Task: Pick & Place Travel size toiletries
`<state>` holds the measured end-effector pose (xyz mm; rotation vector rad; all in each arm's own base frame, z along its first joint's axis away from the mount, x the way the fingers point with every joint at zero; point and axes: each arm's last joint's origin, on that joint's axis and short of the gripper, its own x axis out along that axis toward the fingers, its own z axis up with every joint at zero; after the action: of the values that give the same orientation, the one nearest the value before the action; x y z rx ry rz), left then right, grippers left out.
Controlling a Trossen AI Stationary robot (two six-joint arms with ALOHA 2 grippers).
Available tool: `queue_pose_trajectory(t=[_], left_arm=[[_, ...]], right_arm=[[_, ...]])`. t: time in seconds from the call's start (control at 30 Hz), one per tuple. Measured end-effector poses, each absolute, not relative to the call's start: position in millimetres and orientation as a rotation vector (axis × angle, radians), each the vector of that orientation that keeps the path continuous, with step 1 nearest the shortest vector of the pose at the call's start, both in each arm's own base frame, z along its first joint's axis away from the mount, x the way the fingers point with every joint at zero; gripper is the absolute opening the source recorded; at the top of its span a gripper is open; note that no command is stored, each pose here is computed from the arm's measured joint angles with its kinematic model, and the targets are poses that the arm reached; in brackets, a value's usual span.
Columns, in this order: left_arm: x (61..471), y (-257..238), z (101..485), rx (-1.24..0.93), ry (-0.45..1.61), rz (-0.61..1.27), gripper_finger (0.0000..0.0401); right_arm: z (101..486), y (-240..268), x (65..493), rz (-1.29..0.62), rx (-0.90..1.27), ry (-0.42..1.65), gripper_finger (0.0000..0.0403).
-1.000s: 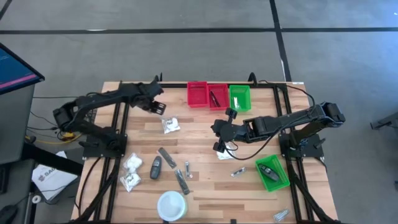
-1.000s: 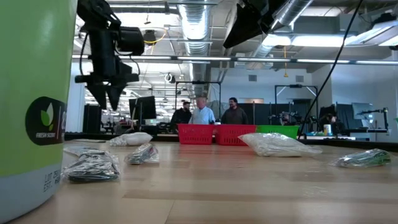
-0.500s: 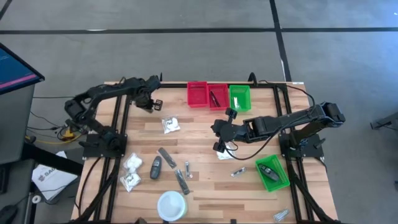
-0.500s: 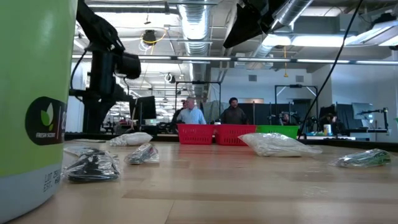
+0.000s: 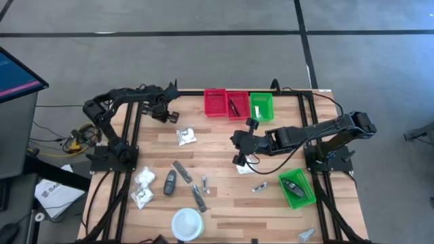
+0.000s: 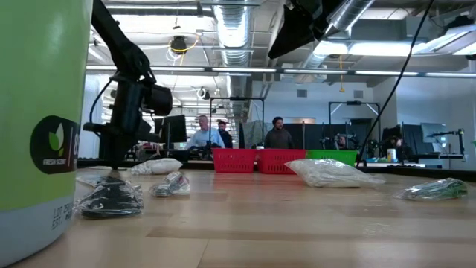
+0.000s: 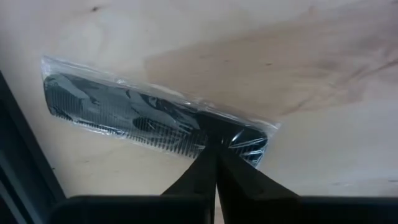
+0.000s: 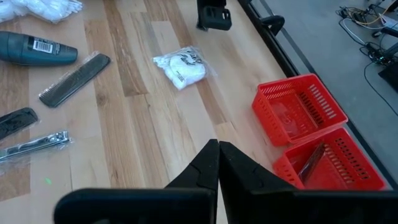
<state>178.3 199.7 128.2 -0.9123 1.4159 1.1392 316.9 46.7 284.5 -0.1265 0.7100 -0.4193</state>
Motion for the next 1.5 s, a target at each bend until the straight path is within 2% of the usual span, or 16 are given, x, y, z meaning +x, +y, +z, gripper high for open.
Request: queue_pose_trajectory(t=[0.23,0.53,0.73,0.87,1.07,1.27,1.5], left_arm=[[197,171,136,-0.844,1.444,1.024,0.0003],[221,118,138,-0.794,1.47,0.775,0.0003],[222,92,131,-0.668,1.49,0.759,0.0003],[210,83,145,-0.65,1.445,0.784,0.0003],[191,76,195,-0.65,1.19,0.751,0.0003],[173,55,236,-0.58,1.003,0.506,0.0003],[174,18,250,-0.488,0.936,0.267,0.0003]], right_arm=[[284,47,316,-0.418,-0.131,0.72,0.0001],[284,47,316,-0.419,-0.131,0.723,0.0001],[283,47,316,-0.422,-0.127,0.726,0.0001],[283,47,316,-0.422,-0.124,0.726,0.0001],[283,47,316,-0.422,-0.125,0.726,0.0001],[283,47,315,-0.422,-0.126,0.728,0.0001],[283,47,315,-0.421,-0.129,0.73,0.0001]])
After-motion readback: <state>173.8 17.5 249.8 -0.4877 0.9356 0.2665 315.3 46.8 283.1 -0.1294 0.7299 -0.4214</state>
